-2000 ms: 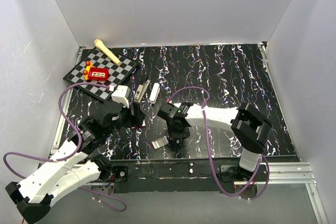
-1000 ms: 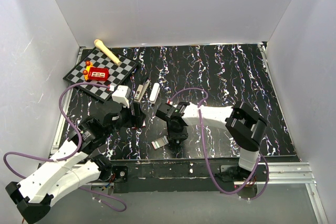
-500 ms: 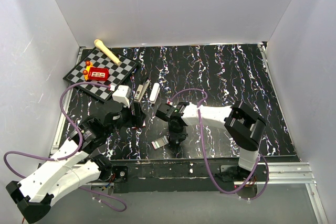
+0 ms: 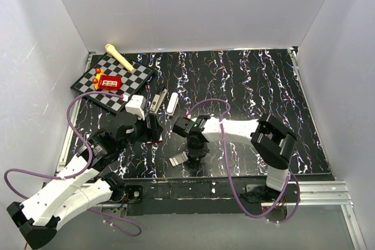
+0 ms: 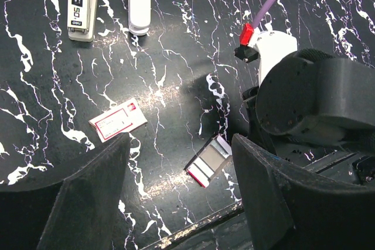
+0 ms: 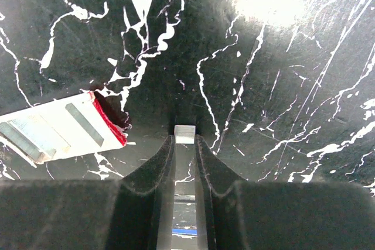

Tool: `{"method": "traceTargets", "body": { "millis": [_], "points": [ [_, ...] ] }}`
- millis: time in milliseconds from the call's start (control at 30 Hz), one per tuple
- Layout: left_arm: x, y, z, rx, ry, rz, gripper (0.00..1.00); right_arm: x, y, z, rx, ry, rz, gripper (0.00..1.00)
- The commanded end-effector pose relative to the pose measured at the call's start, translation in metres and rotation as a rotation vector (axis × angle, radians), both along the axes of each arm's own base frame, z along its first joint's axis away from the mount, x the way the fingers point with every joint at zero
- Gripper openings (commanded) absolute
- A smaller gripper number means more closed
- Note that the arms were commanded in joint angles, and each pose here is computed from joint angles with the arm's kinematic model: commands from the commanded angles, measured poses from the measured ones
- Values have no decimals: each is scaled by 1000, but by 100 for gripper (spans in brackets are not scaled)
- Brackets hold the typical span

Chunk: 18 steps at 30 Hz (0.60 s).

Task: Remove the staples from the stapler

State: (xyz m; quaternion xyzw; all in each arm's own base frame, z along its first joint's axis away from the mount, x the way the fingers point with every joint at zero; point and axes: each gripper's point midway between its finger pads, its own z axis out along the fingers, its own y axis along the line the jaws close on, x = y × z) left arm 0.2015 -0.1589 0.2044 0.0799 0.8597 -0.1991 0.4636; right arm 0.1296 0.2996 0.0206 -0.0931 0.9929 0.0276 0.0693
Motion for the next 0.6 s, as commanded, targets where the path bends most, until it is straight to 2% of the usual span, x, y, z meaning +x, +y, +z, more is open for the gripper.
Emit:
{"method": "traceTargets", "body": {
  "millis": [0, 267, 567],
  "points": [
    [3, 1, 1, 3, -12, 4, 70, 8, 11, 29, 26, -117, 35, 18],
    [3, 2, 1, 5, -13, 8, 70, 4, 28, 48, -5, -207, 148, 18],
    [4, 9, 11, -13, -48, 37, 70, 2, 56, 51, 79, -217, 271, 18]
  ]
}}
